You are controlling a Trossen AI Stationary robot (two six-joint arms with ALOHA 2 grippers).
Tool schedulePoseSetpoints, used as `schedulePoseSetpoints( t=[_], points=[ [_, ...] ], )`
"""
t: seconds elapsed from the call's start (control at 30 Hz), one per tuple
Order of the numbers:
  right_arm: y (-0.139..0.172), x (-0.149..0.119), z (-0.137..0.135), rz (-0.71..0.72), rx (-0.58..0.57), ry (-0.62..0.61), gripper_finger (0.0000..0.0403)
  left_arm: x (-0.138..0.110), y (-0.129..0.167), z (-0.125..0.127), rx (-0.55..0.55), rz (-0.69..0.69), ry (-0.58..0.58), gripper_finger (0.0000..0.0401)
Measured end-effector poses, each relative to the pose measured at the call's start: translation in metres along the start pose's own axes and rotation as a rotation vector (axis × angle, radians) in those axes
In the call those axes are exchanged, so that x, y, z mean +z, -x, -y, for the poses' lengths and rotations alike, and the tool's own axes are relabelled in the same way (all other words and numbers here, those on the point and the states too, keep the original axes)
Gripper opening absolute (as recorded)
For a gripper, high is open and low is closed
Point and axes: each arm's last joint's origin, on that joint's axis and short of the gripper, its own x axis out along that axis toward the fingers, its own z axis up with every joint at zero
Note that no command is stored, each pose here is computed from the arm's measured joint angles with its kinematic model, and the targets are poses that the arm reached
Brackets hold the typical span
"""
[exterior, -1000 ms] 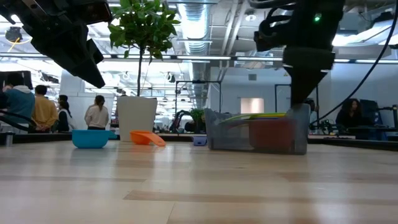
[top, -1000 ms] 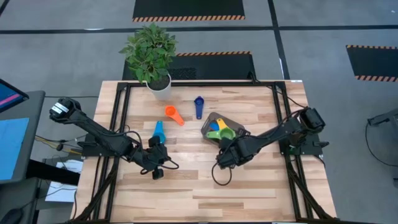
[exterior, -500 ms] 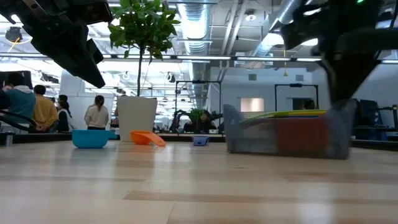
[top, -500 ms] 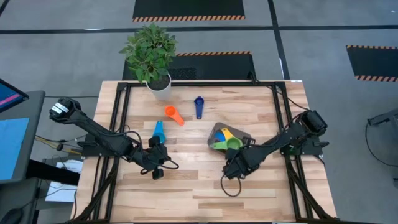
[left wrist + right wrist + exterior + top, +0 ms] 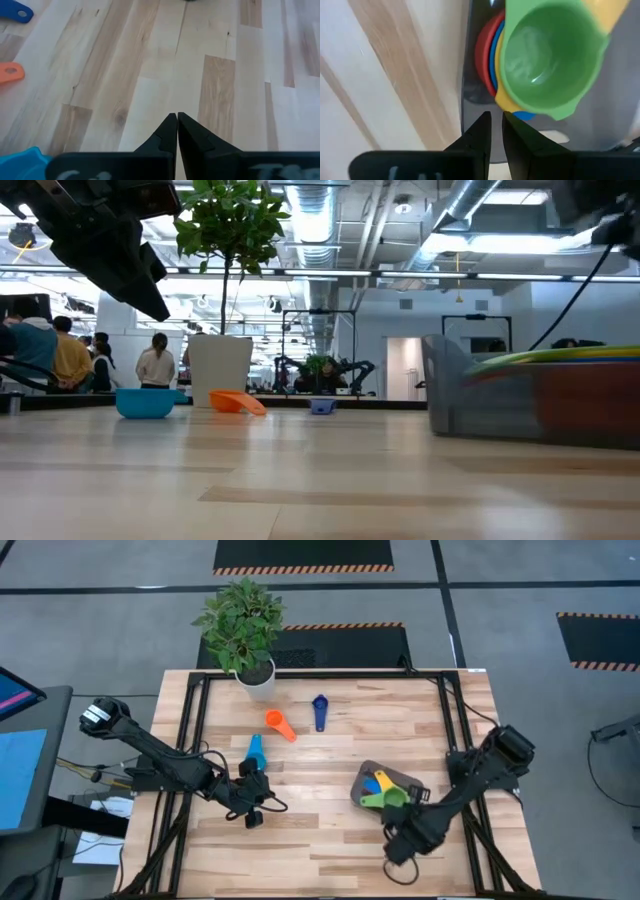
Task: Nest measuring cups in basket
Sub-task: Move the black bin to the bottom center
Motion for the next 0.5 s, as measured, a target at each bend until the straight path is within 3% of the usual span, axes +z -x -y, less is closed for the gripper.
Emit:
schedulePoseSetpoints(
  t=[0.17, 0.33, 0.5],
  points=[
    [0.022, 0.003, -0.002, 0.210, -0.093, 0.026, 0.0069, 0.001, 0.000, -0.001, 0.027, 0.018, -0.009, 0.0000],
    [0.031, 0.022, 0.016, 0.299, -0.222, -0.004, 0.0069, 0.001, 0.000, -0.001, 0.029, 0.020, -0.007, 0.0000],
    [0.016, 0.061, 0.031, 0.310, -0.184, 0.014, 0.0069, 0.001, 0.000, -0.001, 0.039, 0.026, -0.017, 0.0000]
  ],
)
